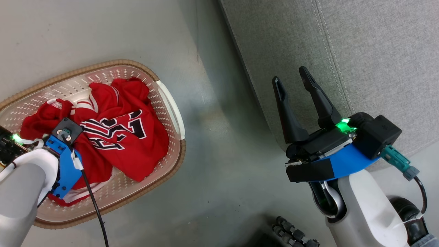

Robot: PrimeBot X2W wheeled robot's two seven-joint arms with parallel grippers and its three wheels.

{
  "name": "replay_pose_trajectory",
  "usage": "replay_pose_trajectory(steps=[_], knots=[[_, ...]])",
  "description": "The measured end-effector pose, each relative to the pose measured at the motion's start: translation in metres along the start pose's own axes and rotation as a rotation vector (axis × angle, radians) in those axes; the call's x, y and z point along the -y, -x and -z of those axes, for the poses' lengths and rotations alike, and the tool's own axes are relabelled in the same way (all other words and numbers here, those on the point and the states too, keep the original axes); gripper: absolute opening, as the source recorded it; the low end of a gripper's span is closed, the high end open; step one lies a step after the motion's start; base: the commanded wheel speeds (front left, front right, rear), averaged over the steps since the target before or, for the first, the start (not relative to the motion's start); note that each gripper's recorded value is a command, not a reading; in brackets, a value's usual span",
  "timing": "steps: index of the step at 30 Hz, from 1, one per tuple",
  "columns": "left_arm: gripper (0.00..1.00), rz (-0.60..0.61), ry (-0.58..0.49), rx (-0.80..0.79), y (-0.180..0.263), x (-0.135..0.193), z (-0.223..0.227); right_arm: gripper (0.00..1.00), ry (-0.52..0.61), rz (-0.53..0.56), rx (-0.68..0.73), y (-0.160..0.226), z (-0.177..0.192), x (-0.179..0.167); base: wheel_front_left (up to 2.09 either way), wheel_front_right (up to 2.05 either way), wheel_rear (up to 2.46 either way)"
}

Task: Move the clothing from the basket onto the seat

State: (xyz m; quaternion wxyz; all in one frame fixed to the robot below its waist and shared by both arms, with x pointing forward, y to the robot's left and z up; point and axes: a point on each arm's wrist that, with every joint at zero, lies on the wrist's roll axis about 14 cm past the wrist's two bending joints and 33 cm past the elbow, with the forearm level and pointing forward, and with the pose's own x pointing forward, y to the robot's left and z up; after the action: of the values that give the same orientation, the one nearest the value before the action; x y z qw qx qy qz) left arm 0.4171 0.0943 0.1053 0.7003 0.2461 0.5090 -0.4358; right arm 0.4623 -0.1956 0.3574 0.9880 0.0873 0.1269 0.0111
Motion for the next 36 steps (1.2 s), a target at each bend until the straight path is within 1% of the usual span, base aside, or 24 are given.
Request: replay_pose_trajectory(steps=[14,20,27,36], knots=[[0.00,0.017,0.018,0.005,0.004,0.002,-0.005,1.00,0.003,0.002,0.020,-0.002,-0.008,0.001,0.00,0.00,0.00],[0.00,0.000,0.054,0.044,0.015,0.003,-0.015,1.00,0.013,-0.005,0.045,-0.001,-0.018,-0.002,0.00,0.00,0.00],[0.00,-0.039,0.113,0.127,0.045,0.014,-0.035,1.00,0.042,-0.022,0.104,0.006,-0.043,-0.010,0.00,0.00,0.00],[0.00,-0.136,0.195,0.290,0.105,0.021,-0.065,1.00,0.059,-0.057,0.184,0.026,-0.075,-0.028,0.00,0.00,0.00]])
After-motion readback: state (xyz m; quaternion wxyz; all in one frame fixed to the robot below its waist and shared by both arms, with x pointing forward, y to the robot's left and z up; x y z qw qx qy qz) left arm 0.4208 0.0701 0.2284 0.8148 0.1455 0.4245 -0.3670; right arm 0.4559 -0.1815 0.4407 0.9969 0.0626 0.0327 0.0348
